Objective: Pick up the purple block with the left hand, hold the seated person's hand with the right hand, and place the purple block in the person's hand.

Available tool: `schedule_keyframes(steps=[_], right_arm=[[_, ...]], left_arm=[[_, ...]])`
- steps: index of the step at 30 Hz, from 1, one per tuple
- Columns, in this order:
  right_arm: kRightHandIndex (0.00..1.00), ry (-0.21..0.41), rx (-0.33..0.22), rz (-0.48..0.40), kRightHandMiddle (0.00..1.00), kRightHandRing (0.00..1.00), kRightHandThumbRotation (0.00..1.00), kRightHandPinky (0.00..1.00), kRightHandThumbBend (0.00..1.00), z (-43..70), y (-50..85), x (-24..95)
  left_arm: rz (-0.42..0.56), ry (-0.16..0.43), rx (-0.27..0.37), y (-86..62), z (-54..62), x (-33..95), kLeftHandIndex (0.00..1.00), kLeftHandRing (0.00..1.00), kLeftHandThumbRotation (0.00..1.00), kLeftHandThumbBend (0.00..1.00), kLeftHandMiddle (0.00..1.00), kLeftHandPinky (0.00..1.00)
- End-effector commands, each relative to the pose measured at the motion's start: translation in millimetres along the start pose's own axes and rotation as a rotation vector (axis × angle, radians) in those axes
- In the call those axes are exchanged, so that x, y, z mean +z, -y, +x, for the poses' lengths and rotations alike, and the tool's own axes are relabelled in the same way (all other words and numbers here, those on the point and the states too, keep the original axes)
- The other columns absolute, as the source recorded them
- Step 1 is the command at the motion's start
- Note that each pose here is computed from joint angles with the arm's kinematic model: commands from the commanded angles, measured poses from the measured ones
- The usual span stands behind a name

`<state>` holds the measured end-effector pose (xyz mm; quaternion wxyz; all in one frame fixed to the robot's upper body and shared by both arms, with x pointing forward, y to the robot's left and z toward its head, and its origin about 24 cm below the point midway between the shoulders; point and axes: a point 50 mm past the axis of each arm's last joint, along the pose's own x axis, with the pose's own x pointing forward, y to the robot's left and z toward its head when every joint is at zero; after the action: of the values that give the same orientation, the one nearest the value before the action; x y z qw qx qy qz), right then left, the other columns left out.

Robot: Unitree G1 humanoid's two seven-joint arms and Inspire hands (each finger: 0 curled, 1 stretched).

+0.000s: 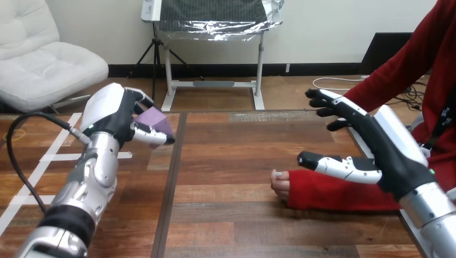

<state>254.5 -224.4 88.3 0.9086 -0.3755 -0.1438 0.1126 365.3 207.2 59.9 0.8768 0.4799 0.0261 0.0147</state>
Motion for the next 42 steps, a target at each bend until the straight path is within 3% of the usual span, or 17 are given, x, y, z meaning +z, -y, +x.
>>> schedule_keyframes(steps=[1,6,16,27,34,42], right_arm=[[0.86,0.048,-0.058,-0.096,0.84,0.79,0.66,0.65,0.97,19.3,29.1,0.8],[0.86,0.022,-0.022,-0.141,0.85,0.80,0.67,0.64,0.99,21.5,34.5,-5.8],[0.87,-0.025,0.061,-0.214,0.87,0.84,0.66,0.68,1.00,24.4,41.3,-16.9],[0.89,-0.099,0.203,-0.273,0.90,0.86,0.64,0.72,1.00,29.9,43.3,-28.2],[0.91,-0.152,0.289,-0.293,0.91,0.88,0.58,0.76,1.00,32.9,42.5,-34.3],[0.90,-0.177,0.333,-0.321,0.90,0.87,0.52,0.77,1.00,35.0,40.4,-40.2]], left_arm=[[-0.062,0.102,0.131,-32.3,0.8,19.0,0.43,0.32,0.00,0.68,0.38,0.28],[-0.105,0.148,0.149,-36.5,-4.7,23.9,0.43,0.30,0.00,0.68,0.37,0.26],[-0.121,0.180,0.153,-42.7,-11.3,29.5,0.42,0.32,0.00,0.69,0.39,0.27],[-0.129,0.177,0.150,-46.8,-15.0,32.8,0.43,0.31,0.00,0.71,0.39,0.26],[-0.142,0.173,0.147,-47.7,-16.0,33.8,0.43,0.31,0.00,0.72,0.39,0.26],[-0.142,0.178,0.140,-48.9,-17.0,34.6,0.42,0.32,0.00,0.73,0.39,0.28]])
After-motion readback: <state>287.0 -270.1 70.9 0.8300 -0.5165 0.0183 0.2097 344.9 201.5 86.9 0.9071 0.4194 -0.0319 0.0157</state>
